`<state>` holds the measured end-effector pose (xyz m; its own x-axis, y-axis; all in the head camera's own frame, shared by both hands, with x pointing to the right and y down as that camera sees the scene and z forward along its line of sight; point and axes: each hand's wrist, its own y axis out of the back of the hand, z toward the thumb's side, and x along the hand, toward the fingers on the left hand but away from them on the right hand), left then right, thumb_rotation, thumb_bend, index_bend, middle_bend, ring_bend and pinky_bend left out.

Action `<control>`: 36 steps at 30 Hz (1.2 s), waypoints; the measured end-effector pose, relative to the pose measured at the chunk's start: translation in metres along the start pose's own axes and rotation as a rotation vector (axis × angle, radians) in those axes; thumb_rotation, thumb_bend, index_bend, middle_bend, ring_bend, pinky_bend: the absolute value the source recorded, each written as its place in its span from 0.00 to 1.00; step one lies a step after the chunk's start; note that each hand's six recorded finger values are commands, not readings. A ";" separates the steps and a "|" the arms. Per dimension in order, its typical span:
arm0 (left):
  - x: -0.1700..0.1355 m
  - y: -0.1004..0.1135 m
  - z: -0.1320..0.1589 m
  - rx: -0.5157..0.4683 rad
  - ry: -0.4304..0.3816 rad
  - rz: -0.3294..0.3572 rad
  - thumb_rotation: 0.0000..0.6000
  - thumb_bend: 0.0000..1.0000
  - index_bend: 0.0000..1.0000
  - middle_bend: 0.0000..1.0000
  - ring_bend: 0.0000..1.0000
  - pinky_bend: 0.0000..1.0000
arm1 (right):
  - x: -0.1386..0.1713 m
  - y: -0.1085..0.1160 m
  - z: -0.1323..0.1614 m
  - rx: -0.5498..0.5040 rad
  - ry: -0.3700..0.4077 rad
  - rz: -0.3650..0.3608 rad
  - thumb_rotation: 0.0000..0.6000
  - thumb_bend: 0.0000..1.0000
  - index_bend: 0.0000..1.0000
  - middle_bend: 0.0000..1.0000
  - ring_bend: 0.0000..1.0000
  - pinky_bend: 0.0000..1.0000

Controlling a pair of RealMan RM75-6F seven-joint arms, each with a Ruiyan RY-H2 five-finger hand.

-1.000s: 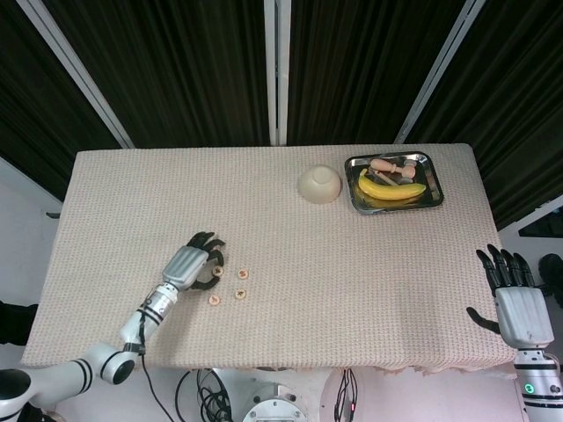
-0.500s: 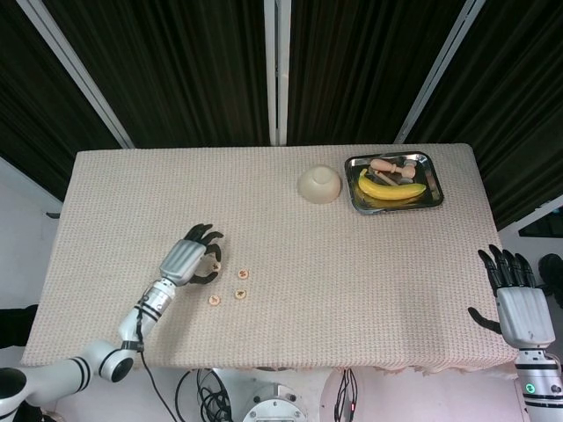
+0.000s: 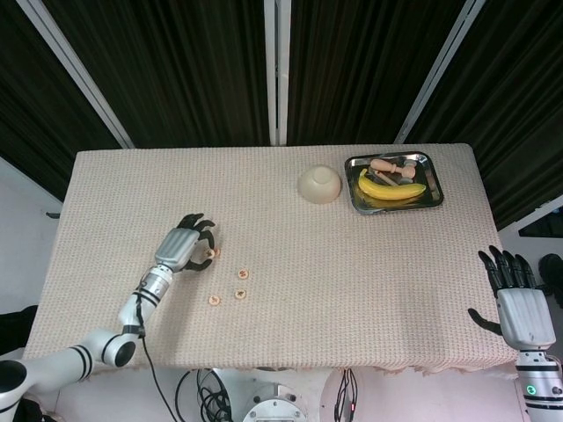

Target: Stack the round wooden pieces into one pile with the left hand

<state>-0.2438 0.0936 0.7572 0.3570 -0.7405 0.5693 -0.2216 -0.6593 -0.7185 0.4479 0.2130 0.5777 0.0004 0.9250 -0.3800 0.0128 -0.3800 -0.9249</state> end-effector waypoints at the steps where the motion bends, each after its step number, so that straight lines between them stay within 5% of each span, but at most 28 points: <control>1: 0.002 0.000 0.000 -0.007 0.001 0.001 1.00 0.28 0.49 0.18 0.00 0.00 | 0.000 0.000 0.000 0.001 0.002 0.000 1.00 0.08 0.00 0.00 0.00 0.00; 36: 0.010 -0.005 0.008 -0.045 0.000 -0.018 1.00 0.28 0.42 0.18 0.00 0.00 | -0.003 -0.003 -0.003 -0.005 -0.002 0.015 1.00 0.08 0.00 0.00 0.00 0.00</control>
<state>-0.2323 0.0909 0.7634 0.3612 -0.7288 0.5818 -0.2561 -0.6774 -0.6896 0.4506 0.2114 0.5816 -0.0011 0.9191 -0.3941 0.0178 -0.3940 -0.9189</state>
